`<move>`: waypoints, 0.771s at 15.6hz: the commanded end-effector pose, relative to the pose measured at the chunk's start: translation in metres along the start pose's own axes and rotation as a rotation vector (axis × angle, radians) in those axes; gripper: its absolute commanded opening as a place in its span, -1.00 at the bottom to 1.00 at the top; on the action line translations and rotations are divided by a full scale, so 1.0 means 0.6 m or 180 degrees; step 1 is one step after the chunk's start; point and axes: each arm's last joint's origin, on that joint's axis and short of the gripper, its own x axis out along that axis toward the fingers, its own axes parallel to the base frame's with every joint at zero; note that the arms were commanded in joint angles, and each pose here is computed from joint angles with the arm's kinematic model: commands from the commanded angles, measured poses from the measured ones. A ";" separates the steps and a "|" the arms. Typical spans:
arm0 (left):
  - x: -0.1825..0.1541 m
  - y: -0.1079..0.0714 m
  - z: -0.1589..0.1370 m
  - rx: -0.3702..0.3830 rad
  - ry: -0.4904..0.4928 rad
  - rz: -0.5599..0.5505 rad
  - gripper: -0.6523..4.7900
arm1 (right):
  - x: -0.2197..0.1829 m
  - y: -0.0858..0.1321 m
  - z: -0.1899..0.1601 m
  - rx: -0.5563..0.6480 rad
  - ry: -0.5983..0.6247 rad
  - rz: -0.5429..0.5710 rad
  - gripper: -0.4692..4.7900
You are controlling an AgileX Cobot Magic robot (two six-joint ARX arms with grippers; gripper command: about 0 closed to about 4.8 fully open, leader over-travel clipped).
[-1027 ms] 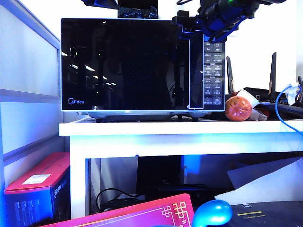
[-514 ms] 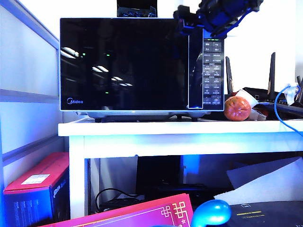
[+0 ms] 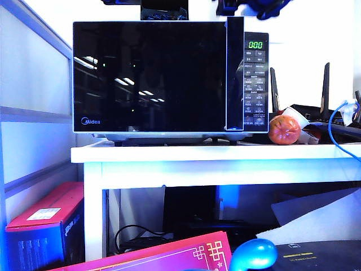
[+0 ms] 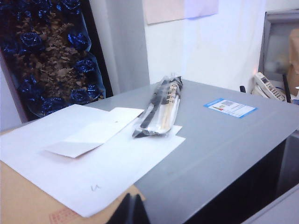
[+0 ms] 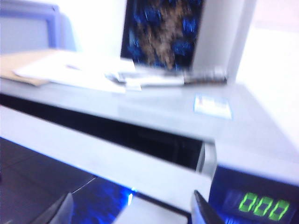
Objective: Open the microwave door, place the orange inside the microwave, then close the microwave door.
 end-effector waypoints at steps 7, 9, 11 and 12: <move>-0.003 0.000 0.009 0.0002 -0.0082 0.0006 -0.78 | -0.036 -0.151 -0.003 0.0135 0.0032 0.0617 0.44; -0.003 0.000 0.009 -0.0048 -0.0080 0.0005 -0.78 | -0.040 -0.177 -0.015 0.0245 0.0085 0.0793 0.44; -0.003 0.000 0.009 -0.0054 -0.0081 0.0003 -0.78 | -0.038 -0.184 -0.027 0.0255 0.0076 0.1075 0.44; -0.003 0.000 0.009 -0.0056 -0.0081 0.0001 -0.78 | -0.035 -0.184 -0.033 0.0272 0.0095 0.1156 0.44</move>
